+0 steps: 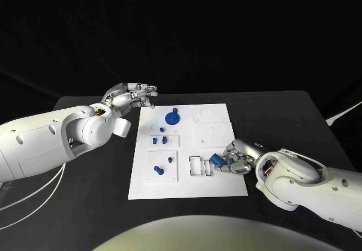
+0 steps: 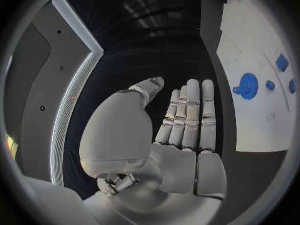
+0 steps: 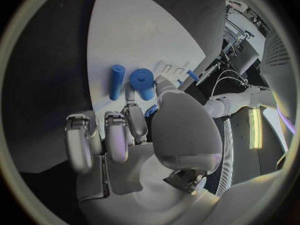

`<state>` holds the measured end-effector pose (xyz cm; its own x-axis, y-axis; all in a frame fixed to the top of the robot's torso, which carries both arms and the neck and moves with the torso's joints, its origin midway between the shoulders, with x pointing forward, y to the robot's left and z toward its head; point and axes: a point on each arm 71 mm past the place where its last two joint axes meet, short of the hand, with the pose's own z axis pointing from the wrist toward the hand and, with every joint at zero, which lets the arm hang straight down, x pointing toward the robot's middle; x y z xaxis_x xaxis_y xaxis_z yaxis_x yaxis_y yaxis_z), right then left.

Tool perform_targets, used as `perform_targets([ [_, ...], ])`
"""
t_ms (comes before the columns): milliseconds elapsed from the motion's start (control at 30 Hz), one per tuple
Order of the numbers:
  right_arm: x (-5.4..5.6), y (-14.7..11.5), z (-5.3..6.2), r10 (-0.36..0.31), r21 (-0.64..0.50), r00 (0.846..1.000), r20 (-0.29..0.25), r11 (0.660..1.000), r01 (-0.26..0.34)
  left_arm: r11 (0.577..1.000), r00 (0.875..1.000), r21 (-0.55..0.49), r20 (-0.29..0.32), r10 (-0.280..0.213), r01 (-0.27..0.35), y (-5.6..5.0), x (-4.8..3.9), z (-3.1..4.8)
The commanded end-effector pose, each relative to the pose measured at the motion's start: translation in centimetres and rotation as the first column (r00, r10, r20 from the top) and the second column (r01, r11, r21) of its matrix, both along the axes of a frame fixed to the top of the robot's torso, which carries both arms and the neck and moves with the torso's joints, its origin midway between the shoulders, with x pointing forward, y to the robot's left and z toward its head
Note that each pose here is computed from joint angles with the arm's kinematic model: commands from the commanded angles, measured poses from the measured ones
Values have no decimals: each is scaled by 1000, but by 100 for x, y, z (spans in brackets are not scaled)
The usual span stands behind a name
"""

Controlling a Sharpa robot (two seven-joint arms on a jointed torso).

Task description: Assemble the parts on the task board

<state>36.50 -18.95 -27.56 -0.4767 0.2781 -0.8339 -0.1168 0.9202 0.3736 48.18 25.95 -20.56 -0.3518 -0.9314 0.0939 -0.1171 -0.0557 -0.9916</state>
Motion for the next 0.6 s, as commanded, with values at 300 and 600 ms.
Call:
perform_targets([
  [300,-37,64,-47,15,-29,1000,-15,999,-15,1000,1000,-8,4,-18,18,-21,-8,8],
  [600,-79,121,81,-24,103,999,43,994,20,1000,1000,-7,4,-16,16,-14,-3,5],
])
